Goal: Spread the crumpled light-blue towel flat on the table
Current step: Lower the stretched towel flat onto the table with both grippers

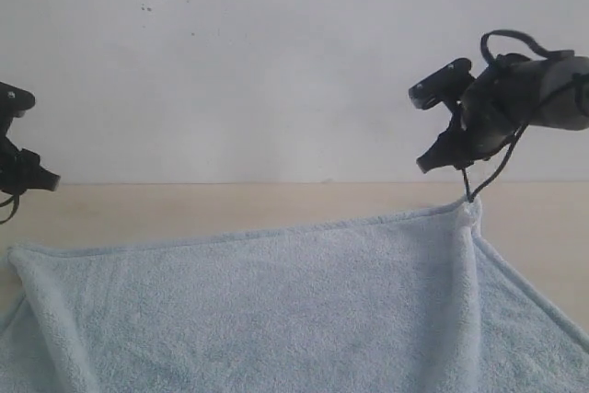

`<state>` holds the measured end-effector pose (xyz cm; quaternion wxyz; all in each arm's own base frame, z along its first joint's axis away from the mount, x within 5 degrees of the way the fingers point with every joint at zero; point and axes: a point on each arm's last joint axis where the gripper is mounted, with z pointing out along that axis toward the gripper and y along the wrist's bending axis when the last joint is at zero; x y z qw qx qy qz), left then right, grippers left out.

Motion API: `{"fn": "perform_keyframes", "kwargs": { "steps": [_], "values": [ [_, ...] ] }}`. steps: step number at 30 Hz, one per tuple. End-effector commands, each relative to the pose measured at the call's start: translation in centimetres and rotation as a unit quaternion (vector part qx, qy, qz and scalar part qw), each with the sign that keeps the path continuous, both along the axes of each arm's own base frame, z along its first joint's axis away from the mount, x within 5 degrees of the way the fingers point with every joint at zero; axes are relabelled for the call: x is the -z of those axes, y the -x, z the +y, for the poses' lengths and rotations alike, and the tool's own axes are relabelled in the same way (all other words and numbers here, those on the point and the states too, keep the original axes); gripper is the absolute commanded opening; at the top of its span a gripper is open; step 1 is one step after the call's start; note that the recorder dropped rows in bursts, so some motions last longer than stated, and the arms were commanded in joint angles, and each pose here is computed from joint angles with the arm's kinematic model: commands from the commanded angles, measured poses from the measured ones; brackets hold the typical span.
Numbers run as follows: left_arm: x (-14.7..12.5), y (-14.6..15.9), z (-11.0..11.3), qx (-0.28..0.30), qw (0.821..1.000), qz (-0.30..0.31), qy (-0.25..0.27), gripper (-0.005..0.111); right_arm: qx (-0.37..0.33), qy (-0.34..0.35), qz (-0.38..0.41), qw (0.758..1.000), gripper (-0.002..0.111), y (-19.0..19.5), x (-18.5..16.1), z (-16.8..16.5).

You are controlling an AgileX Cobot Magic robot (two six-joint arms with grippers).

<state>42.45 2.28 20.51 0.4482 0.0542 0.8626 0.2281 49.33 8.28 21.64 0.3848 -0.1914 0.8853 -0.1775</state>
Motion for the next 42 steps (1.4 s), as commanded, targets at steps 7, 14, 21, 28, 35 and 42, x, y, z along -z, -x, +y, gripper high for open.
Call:
{"fn": "perform_keyframes", "kwargs": {
  "steps": [7, 14, 21, 28, 35, 42],
  "values": [
    [-0.3, 11.6, -1.0, -0.010, 0.989, 0.033, 0.147, 0.051, 0.027, -0.032, 0.159, 0.986, 0.000, 8.9, 3.2, -4.3],
    [-0.8, 15.7, -1.6, 0.008, 0.982, 0.025, 0.186, 0.050, 0.008, -0.048, 0.161, 0.986, 0.000, 9.7, 6.1, -4.0],
    [-0.9, 15.8, -1.7, 0.015, 0.982, 0.024, 0.189, 0.049, 0.012, -0.044, 0.198, 0.979, 0.000, 9.7, 8.9, -4.0],
    [-0.9, 15.8, -1.5, 0.007, 0.983, 0.023, 0.182, 0.049, 0.024, -0.033, 0.229, 0.973, 0.000, 10.1, 9.8, -4.2],
    [-0.9, 15.8, -1.5, 0.008, 0.983, 0.023, 0.180, 0.049, 0.066, -0.038, 0.261, 0.962, 0.000, 11.2, 11.4, -7.2],
    [-0.8, 15.8, -1.5, 0.006, 0.983, 0.024, 0.180, 0.049, 0.181, -0.057, 0.309, 0.932, 0.000, 13.7, 12.4, -12.9]
  ]
}}
